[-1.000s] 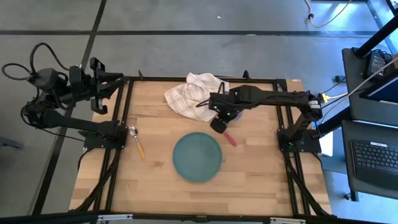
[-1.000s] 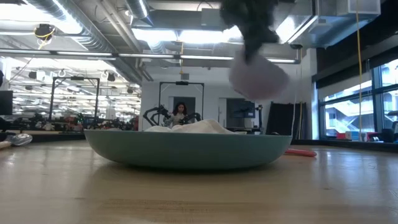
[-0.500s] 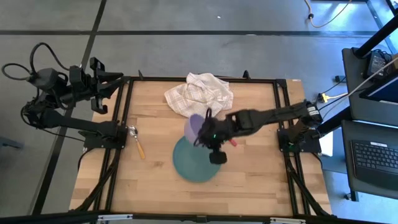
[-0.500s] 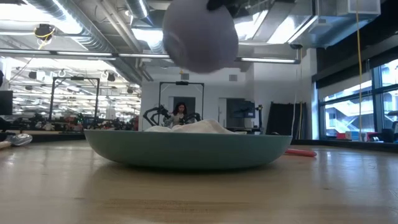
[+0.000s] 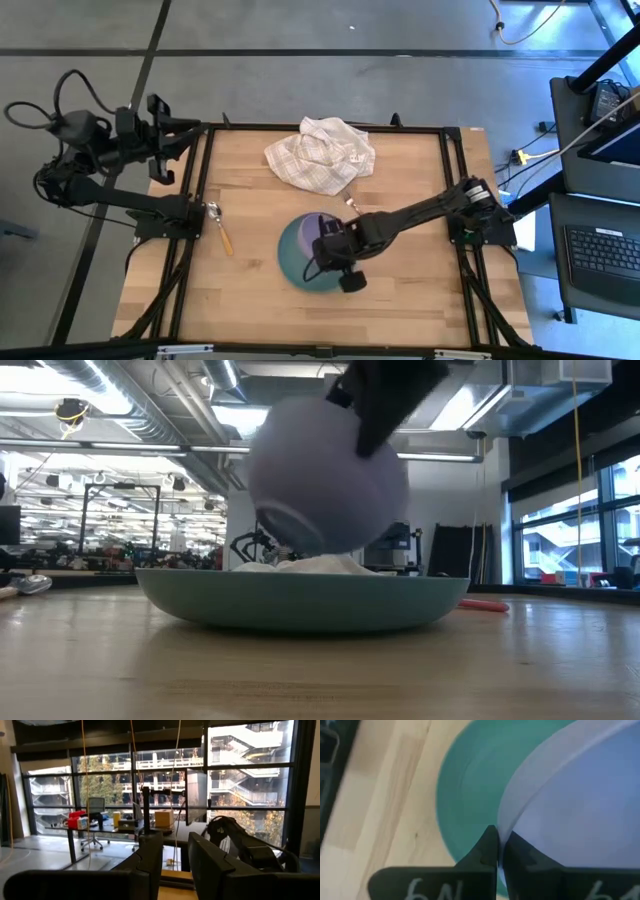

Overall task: Set table place
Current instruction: Put the purple bowl on top of the light blue plate

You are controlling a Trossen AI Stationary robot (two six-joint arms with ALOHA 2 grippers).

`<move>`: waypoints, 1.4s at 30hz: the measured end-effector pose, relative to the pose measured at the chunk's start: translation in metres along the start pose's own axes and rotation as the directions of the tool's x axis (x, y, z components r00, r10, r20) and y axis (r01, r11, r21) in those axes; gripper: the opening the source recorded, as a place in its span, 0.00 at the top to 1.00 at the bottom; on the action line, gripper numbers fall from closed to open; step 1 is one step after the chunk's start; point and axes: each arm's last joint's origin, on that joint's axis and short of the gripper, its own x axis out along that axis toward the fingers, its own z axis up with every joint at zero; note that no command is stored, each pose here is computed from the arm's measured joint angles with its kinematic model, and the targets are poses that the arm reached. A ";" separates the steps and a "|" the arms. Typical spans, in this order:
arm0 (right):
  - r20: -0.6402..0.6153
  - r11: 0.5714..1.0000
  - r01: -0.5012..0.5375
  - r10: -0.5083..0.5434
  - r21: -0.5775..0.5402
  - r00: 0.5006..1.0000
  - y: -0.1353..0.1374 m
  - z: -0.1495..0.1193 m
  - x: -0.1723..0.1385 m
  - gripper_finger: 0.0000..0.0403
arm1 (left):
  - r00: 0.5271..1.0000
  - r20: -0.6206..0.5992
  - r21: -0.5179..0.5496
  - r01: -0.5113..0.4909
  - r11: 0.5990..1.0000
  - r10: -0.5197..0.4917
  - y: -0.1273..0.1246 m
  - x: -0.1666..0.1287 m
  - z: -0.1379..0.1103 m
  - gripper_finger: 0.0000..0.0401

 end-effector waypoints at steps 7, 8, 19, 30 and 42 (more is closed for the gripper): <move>-0.086 0.997 -0.002 -0.004 -0.076 0.996 0.002 -0.008 0.001 0.98 | 0.998 -0.055 -0.086 -0.002 0.996 -0.003 0.000 0.000 -0.005 0.78; -0.083 0.995 -0.004 -0.004 -0.097 0.997 0.003 -0.008 0.001 0.98 | 0.998 -0.064 -0.091 -0.003 0.996 -0.003 0.000 0.000 -0.006 0.78; -0.145 0.937 0.036 -0.092 -0.348 0.985 0.028 -0.010 0.024 0.98 | 0.998 -0.067 -0.121 -0.005 0.993 -0.003 0.000 0.000 -0.007 0.78; -0.227 0.904 0.061 -0.171 -0.423 0.959 0.029 -0.014 0.057 0.98 | 0.997 -0.071 -0.164 -0.008 0.986 -0.004 -0.001 0.001 -0.007 0.78; -0.239 0.910 0.049 -0.160 -0.412 0.958 0.028 -0.015 0.057 0.90 | 0.997 -0.072 -0.164 -0.009 0.986 -0.003 -0.001 0.001 -0.007 0.78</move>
